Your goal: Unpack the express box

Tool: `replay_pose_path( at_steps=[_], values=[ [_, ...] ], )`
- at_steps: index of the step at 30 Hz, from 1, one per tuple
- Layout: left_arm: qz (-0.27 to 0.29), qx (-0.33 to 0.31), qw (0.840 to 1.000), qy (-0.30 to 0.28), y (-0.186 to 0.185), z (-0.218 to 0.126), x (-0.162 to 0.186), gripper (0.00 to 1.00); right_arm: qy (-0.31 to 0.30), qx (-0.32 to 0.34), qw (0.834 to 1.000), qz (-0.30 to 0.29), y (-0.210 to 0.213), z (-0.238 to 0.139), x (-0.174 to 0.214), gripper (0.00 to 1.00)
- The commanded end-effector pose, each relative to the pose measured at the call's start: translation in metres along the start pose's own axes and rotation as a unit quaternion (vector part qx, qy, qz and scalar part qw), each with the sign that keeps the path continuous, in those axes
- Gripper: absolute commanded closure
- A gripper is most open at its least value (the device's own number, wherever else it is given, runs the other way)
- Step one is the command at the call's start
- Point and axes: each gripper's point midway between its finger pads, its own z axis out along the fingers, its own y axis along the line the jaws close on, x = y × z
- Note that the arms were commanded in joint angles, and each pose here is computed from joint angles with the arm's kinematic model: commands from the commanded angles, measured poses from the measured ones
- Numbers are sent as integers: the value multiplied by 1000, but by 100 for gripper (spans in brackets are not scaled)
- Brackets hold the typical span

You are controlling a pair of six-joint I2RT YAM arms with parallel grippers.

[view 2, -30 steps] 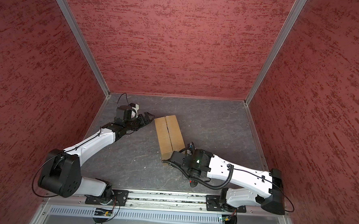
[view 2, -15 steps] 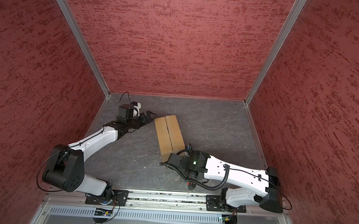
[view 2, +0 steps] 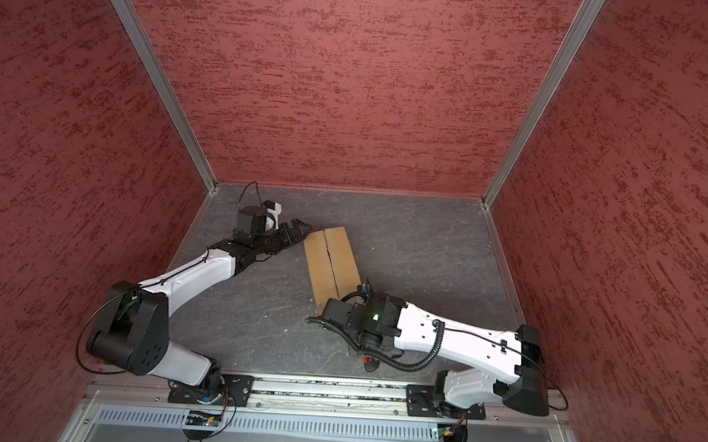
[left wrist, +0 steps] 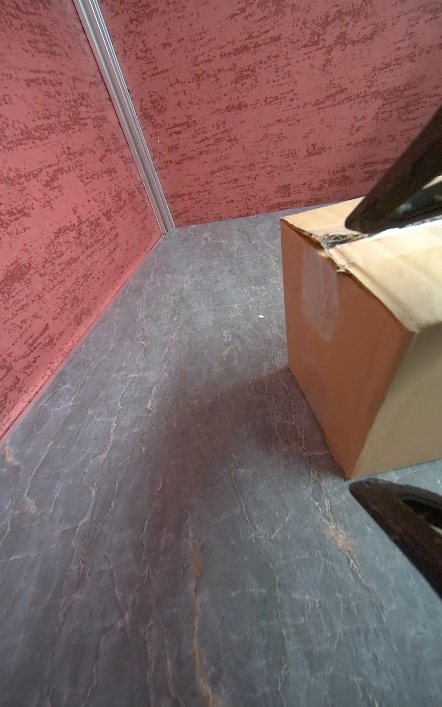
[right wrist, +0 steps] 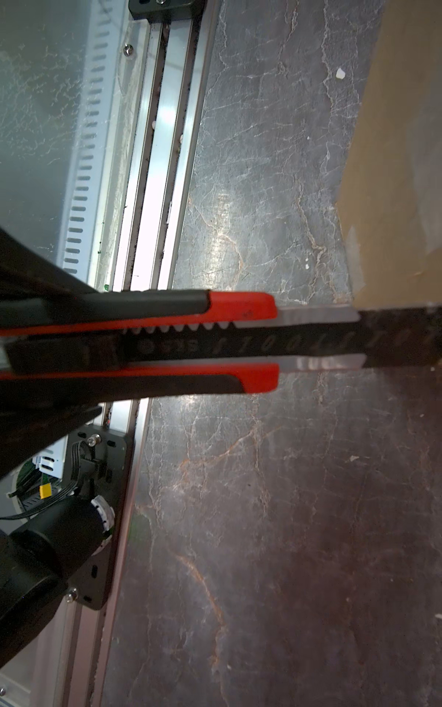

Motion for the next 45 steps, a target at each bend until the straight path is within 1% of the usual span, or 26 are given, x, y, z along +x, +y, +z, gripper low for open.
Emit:
replay_pose_path(
  at_steps=[1, 21, 45],
  values=[
    [6, 9, 1000, 2, -1, 5, 3, 0, -8, -7, 1000, 4, 4, -9, -4, 100],
    [12, 14, 1000, 25, -5, 20, 22, 0, -3, 4, 1000, 0, 4, -14, -5, 100],
    [18, 24, 999, 36, -16, 24, 35, 0, -7, 14, 1000, -7, 4, -19, -9, 100]
  ],
)
